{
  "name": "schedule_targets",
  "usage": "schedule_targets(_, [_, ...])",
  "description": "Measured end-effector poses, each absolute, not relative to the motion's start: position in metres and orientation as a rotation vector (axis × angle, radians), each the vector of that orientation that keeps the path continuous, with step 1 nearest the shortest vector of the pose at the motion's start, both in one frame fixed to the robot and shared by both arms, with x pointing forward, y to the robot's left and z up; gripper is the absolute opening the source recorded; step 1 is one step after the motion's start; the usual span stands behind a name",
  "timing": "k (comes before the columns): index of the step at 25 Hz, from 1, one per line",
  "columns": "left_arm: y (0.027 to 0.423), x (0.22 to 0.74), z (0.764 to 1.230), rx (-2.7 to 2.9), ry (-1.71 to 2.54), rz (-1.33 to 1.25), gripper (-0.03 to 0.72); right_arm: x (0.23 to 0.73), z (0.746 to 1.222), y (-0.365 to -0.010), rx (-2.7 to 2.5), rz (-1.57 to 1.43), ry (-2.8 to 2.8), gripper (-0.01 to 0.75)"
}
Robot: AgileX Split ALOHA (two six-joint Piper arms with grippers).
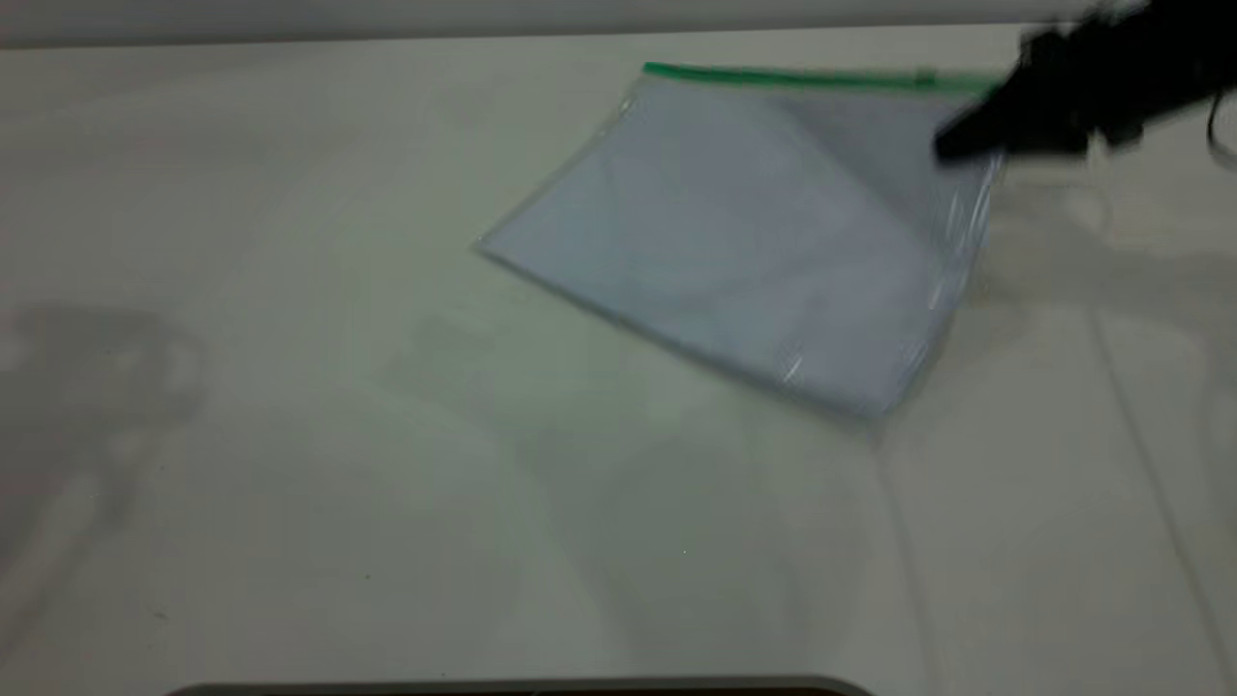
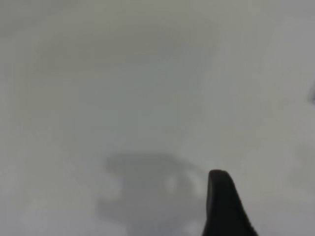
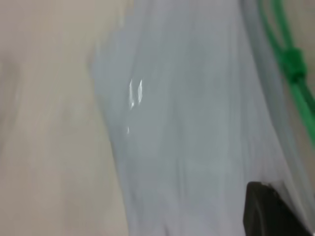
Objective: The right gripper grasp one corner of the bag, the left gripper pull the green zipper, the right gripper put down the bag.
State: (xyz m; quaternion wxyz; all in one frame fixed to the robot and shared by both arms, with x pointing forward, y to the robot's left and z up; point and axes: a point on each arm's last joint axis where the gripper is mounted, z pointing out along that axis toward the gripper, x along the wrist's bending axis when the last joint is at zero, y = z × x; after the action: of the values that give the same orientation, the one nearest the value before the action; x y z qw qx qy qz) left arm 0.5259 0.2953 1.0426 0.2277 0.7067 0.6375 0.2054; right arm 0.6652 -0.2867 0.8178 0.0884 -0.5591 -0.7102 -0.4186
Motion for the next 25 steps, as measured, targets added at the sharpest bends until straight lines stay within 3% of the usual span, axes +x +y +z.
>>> schedule_targets(2, [0.294, 0.529, 1.039, 1.931, 1.763, 0.545, 0.499, 0.684, 0.833, -0.276, -1.672, -1.346, -2.108, 0.033])
schedule_targets(5, [0.288, 0.533, 1.037, 1.947, 1.713, 0.545, 0.499, 0.686, 0.842, -0.227, -1.519, -1.371, -2.136, 0.033])
schedule_targets(9, [0.272, 0.538, 1.034, 1.999, 1.620, 0.548, 0.499, 0.652, 0.837, -0.166, -1.115, -1.143, -2.224, 0.033])
schedule_targets(13, [0.258, 0.544, 1.020, 2.051, 1.592, 0.504, 0.499, 0.647, 0.834, -0.184, -1.073, -0.978, -2.305, 0.033])
schedule_targets(17, [0.244, 0.553, 1.005, 2.102, 1.541, 0.491, 0.499, 0.668, 0.844, -0.206, -1.203, -1.089, -2.300, 0.033])
schedule_targets(25, [0.202, 0.606, 0.978, 2.247, 1.393, 0.436, 0.499, 0.664, 0.851, -0.152, -1.134, -1.162, -2.294, 0.033])
